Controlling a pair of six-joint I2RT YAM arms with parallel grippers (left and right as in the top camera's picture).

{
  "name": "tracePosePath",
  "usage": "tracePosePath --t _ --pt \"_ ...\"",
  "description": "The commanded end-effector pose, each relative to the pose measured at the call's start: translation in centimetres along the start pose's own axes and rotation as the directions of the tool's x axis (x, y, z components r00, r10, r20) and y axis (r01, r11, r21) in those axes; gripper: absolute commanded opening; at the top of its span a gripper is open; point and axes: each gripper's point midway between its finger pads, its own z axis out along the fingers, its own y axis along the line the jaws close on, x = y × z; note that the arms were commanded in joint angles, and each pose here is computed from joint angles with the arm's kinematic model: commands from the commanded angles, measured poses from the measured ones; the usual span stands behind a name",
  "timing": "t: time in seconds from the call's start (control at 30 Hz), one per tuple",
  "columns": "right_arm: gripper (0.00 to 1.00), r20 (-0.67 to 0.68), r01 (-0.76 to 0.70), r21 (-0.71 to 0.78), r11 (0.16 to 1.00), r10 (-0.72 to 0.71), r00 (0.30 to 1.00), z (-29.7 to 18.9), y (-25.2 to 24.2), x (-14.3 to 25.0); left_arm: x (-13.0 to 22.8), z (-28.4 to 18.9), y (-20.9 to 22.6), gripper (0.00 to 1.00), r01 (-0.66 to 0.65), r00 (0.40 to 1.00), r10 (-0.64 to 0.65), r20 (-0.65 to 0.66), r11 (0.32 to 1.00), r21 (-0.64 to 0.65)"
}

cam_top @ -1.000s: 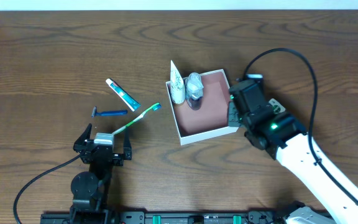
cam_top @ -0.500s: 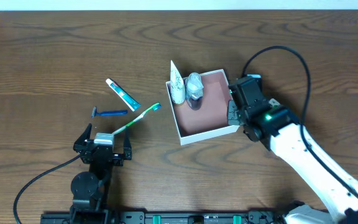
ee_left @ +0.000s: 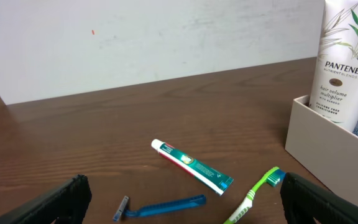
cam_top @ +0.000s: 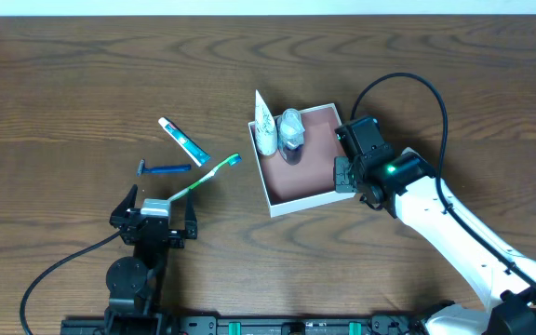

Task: Pack container
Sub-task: 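Withdraw the right gripper from the box toward the Dettol soap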

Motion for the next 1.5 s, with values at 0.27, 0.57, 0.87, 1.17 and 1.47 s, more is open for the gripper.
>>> tracePosePath --t 0.27,0.57,0.87,1.17,1.47 --pt "0.01 -0.087 0.016 -0.003 1.0 -0.017 0.996 -0.1 -0.3 1.8 1.8 0.1 -0.1 0.98 -0.015 0.998 0.015 -0.054 1.0 0.001" --pt "0.01 -0.118 0.023 -0.019 1.0 -0.025 0.993 -0.2 0.1 2.6 1.8 0.1 -0.1 0.98 -0.015 0.998 0.015 -0.054 1.0 0.001" --pt "0.01 -0.152 0.006 -0.018 1.0 -0.008 0.988 -0.4 0.4 3.6 1.8 0.1 -0.1 0.98 -0.015 0.998 0.015 -0.054 1.0 0.001" --pt "0.01 -0.174 0.0 -0.052 0.999 -0.009 0.985 -0.6 1.6 4.4 1.8 0.1 -0.1 0.98 -0.015 0.998 0.015 -0.054 1.0 0.001" --pt "0.01 -0.131 0.004 -0.039 0.999 -0.01 0.991 -0.6 2.0 3.7 1.8 0.1 -0.1 0.98 -0.015 0.998 0.015 -0.054 1.0 0.001"
